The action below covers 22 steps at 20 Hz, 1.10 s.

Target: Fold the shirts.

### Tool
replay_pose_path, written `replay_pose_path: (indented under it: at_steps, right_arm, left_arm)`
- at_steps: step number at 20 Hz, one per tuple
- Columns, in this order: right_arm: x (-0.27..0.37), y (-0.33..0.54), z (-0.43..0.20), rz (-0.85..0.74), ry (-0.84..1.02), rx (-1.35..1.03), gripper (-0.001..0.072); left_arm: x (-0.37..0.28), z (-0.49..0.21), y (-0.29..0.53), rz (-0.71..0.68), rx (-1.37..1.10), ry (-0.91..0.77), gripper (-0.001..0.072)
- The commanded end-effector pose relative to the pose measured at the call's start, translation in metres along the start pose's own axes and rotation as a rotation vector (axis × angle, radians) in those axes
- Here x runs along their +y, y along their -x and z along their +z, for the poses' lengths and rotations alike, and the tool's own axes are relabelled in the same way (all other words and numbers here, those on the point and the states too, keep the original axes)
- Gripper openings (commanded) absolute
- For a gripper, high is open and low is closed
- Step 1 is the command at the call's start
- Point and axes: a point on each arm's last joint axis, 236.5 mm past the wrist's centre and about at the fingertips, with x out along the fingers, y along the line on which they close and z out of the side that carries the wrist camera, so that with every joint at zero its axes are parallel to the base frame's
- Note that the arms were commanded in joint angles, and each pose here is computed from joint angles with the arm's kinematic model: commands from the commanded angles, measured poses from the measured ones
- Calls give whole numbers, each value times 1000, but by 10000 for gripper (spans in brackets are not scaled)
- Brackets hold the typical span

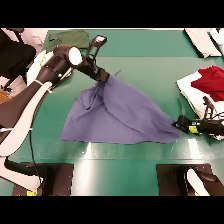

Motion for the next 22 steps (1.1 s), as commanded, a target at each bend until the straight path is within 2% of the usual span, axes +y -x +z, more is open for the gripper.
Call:
replay_pose_path:
  at_steps: [1,2,3,5,6,8,10,13,17,18,19,22]
  right_arm:
    - [-24,-13,-8,-83,40,173,29]
    - [-18,-5,-1,-78,56,182,113]
    - [-10,6,7,-71,74,181,183]
    - [12,36,31,-55,125,123,301]
    - [23,54,52,-51,152,39,391]
    - [53,82,106,-13,206,-180,522]
    - [92,78,142,82,277,-241,524]
    - [130,14,157,239,318,-19,523]
    - [101,-57,151,277,235,263,522]
    - [96,-63,147,319,185,314,516]
    - [95,-67,143,368,136,355,516]
    - [85,-78,129,439,51,466,516]
  left_arm:
    - [16,-7,-26,30,20,-3,253]
    - [27,-8,-22,54,29,15,487]
    - [47,-14,-15,105,60,46,552]
    - [93,-33,9,219,159,109,552]
    - [117,-44,23,264,206,161,552]
    - [147,-65,42,282,261,300,551]
    - [155,-87,44,234,316,390,551]
    - [141,-113,40,132,401,458,551]
    - [133,-149,41,49,514,509,551]
    - [131,-156,39,9,525,530,532]
    - [130,-159,38,-23,523,551,457]
    - [122,-148,39,-141,470,598,462]
